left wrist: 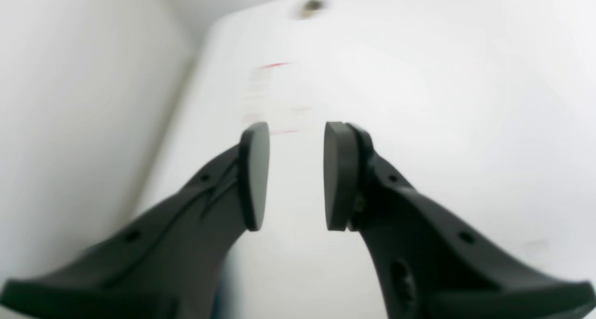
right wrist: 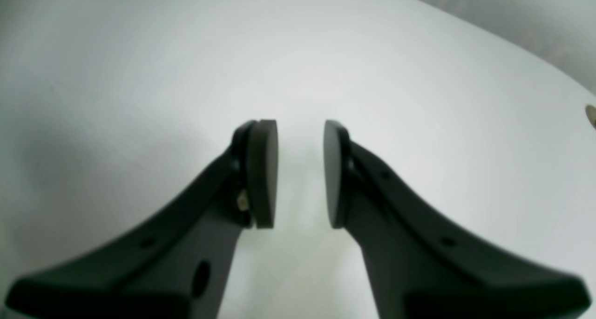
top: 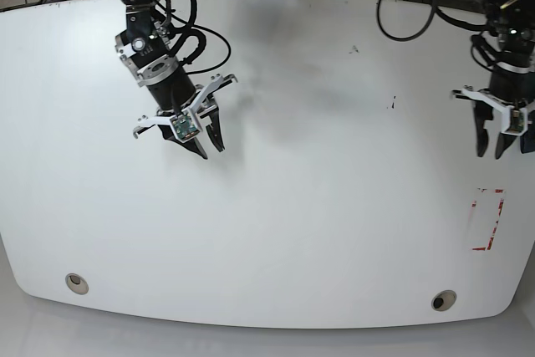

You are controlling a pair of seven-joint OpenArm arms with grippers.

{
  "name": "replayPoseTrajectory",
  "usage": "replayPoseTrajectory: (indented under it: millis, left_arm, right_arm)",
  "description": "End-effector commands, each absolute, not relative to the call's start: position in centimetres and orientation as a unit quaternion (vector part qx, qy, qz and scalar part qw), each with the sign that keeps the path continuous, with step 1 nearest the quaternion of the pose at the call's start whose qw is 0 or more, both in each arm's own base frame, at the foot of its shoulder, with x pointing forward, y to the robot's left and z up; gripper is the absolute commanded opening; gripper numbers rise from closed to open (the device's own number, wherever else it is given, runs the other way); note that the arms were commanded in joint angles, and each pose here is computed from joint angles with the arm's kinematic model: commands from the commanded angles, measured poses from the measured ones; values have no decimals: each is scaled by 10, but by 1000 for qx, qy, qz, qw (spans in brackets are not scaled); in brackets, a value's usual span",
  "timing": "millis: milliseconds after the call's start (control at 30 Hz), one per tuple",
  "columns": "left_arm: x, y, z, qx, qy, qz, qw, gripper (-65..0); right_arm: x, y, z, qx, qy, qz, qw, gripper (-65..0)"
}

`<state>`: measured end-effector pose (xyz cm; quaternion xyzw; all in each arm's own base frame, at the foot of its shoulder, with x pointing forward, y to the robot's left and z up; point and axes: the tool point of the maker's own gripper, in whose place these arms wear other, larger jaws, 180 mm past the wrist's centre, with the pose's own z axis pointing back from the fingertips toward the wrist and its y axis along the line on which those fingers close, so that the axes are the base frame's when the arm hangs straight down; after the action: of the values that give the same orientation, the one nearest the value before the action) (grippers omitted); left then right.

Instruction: Layout the t-shirt on the table in an organized manner, then fold the t-shirt properly

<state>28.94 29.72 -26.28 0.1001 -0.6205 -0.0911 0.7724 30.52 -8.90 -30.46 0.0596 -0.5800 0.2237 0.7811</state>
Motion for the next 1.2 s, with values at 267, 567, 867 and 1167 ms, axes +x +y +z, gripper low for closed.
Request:
replayPoseTrajectory:
  millis: [267, 567, 867, 1167]
  left_arm:
    - [298, 222, -277, 112, -671, -22, 733, -465]
    - [236, 143, -334, 18, -613, -69, 787, -467]
    - [139, 121, -361, -19, -537, -87, 839, -467]
    - [47, 136, -384, -28, -426, -135, 894, -467]
  right_arm:
    - [284, -110, -334, 50, -618, 168, 767, -490]
    - [217, -114, -365, 82, -578, 128, 802, -490]
    - [148, -111, -370, 110, -529, 93, 836, -491]
    - [78, -112, -382, 128, -459, 64, 877, -491]
